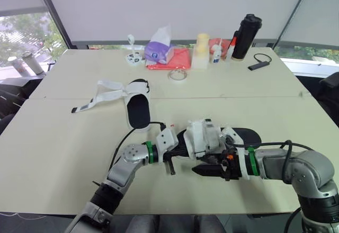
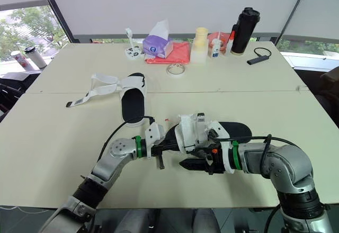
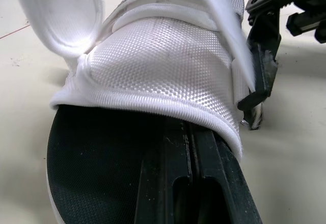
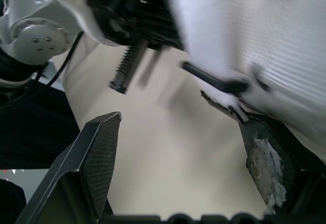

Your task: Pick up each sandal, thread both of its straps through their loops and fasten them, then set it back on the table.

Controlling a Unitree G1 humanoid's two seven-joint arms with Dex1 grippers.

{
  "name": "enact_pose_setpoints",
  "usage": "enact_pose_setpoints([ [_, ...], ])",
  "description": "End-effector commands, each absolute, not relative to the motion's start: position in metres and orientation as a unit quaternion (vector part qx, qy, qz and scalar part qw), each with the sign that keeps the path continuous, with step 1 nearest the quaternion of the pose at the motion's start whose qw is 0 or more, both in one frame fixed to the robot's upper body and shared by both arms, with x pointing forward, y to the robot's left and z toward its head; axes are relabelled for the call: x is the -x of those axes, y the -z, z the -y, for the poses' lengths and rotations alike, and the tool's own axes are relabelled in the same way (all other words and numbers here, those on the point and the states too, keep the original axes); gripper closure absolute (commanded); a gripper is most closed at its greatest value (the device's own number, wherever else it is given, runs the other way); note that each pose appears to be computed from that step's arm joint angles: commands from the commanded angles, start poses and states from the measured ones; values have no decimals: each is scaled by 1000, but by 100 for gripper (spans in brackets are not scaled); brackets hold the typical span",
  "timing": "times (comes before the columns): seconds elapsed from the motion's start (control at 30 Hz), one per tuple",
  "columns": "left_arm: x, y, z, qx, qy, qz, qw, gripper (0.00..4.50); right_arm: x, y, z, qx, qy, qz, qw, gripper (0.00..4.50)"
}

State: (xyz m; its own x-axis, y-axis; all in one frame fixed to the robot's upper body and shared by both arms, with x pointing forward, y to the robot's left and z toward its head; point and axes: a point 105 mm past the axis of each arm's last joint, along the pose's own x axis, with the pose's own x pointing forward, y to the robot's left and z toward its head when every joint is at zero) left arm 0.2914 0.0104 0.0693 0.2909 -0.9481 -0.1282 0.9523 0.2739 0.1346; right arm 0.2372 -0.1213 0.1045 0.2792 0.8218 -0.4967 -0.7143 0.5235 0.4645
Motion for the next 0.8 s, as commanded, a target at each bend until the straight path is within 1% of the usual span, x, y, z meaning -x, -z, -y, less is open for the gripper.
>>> enact_pose_setpoints([
  [0.03, -285, -33, -18, -102, 590, -87, 796, 450, -236, -130, 109, -46, -523, -293, 799, 63],
  [0.4, -285, -33, -17, -102, 591, -87, 796, 450, -237, -121, 112, -25, -512, -302, 804, 63],
  [0.57, -285, -33, -17, -102, 591, -87, 795, 450, -239, -117, 114, -33, -503, -312, 806, 63],
  [0.6, -285, -33, -17, -102, 591, -86, 795, 450, -239, -117, 114, -39, -503, -314, 804, 114],
  [0.63, -285, -33, -17, -102, 591, -86, 795, 450, -239, -117, 113, -43, -503, -316, 803, 143],
  [0.67, -285, -33, -17, -102, 591, -86, 795, 450, -240, -117, 114, -46, -503, -317, 803, 186],
  [0.7, -285, -33, -16, -102, 591, -86, 795, 450, -240, -117, 114, -48, -502, -319, 803, 235],
  [0.73, -285, -33, -16, -102, 591, -86, 795, 450, -240, -117, 114, -53, -502, -321, 802, 297],
  [0.8, -285, -33, -16, -101, 591, -86, 795, 450, -240, -117, 114, -59, -502, -323, 800, 389],
])
